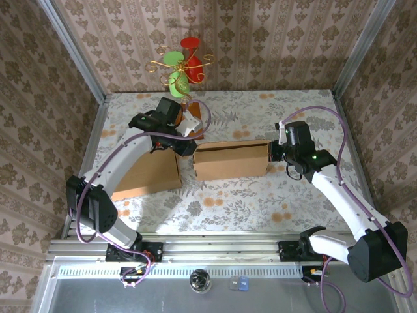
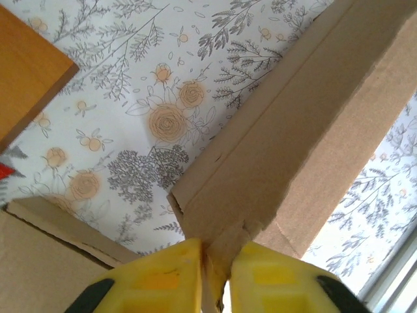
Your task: Fold the paper box
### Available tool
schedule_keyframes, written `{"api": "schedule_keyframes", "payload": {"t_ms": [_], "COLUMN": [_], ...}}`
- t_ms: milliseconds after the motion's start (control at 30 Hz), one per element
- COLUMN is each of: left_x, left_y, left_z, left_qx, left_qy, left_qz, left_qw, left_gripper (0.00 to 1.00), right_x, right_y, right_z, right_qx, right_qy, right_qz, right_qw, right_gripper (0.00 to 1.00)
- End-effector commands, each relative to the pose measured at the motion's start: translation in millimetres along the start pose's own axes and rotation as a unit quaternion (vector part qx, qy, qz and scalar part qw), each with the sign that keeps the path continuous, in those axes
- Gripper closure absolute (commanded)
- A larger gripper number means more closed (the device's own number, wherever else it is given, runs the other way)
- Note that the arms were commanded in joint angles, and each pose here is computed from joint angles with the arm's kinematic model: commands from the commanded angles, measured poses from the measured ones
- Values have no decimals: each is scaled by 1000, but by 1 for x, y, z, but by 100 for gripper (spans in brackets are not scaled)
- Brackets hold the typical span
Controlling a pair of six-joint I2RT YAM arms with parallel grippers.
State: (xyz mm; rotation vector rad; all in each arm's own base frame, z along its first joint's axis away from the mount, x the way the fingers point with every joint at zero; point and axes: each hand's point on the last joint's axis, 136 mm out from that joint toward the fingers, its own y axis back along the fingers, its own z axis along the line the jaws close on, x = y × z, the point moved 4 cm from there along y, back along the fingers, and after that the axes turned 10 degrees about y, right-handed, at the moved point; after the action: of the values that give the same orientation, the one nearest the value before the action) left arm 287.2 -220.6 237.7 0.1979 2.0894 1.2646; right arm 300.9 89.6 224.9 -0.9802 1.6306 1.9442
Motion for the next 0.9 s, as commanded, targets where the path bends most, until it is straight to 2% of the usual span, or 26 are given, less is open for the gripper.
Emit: {"api": "schedule_keyframes", "payload": {"t_ms": [0,200,433,567,867], "left_x": [10,19,22,25,24], "left_y": [-3,2,5,3,6], "left_z": [-8,-3,7,8,7], "left_qx": [-1,-13,-28,-28,-30], "left_qy": [31,28,14,11,29], "left_qz": [25,21,26,36,35], "left_qw": [999,999,999,999,999], "left_gripper": [77,71,71,73,88], "right_x": [1,3,3,2,2], "right_y": [-1,-1,-1,-1,-3], "right_z": [3,2,3,3,3], "right_qx": [0,1,0,0,-1], "right_qy": [-6,-5,-4,-5,-7], "right_qz": [8,10,11,10,12], "right_qw": [1000,1000,1000,1000,1000], "right_gripper": [100,100,100,100,100]}}
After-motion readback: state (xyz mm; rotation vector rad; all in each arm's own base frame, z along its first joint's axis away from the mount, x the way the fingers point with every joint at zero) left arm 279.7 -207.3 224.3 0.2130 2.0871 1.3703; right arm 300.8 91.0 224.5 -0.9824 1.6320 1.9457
